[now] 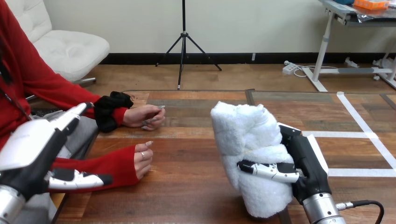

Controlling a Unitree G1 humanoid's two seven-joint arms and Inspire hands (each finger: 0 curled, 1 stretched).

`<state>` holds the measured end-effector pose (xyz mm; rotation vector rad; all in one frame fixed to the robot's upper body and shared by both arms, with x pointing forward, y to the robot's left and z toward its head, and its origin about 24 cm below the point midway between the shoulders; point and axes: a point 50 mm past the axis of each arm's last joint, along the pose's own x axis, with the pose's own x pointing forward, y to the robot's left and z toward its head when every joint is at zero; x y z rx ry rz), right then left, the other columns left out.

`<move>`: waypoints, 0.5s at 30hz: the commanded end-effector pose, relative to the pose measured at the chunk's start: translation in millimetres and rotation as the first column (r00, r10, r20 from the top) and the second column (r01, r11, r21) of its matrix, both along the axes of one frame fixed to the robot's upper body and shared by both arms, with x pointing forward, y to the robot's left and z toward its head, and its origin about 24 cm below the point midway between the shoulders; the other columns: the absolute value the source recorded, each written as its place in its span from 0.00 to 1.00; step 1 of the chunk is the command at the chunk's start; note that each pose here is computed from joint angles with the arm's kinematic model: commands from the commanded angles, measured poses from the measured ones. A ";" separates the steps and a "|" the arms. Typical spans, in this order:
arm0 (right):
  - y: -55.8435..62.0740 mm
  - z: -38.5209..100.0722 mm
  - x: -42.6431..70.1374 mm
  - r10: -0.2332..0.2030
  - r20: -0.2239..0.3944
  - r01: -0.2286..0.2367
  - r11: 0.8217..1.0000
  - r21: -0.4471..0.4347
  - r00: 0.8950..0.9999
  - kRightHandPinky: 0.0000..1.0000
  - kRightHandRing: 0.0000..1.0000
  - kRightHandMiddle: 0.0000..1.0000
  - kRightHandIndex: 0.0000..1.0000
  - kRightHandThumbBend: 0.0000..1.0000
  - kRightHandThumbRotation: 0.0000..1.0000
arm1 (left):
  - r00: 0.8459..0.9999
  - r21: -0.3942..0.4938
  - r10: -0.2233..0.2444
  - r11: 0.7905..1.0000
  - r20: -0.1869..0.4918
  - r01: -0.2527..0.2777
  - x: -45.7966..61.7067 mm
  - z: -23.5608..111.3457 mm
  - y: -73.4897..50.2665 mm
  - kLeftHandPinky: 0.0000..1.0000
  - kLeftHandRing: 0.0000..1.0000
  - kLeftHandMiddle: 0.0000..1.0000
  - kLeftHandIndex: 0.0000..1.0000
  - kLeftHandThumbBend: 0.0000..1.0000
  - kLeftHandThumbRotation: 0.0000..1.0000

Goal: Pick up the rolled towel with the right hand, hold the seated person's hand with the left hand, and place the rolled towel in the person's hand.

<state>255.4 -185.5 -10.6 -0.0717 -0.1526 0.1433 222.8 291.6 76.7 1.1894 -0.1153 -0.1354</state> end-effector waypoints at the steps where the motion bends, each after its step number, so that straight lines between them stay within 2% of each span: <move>1: 3.5 27.4 10.9 0.001 0.146 -0.006 0.999 0.031 0.989 0.22 0.26 0.36 0.45 0.88 0.08 | 0.997 0.049 -0.026 0.999 0.073 0.022 18.2 18.3 3.7 0.78 0.89 0.93 0.94 1.00 0.35; 15: 4.6 30.6 5.9 0.006 0.173 -0.016 0.998 0.055 0.985 0.23 0.28 0.38 0.45 0.88 0.10 | 0.998 0.100 -0.038 0.994 0.043 0.033 30.9 19.4 9.0 0.76 0.84 0.89 0.91 1.00 0.31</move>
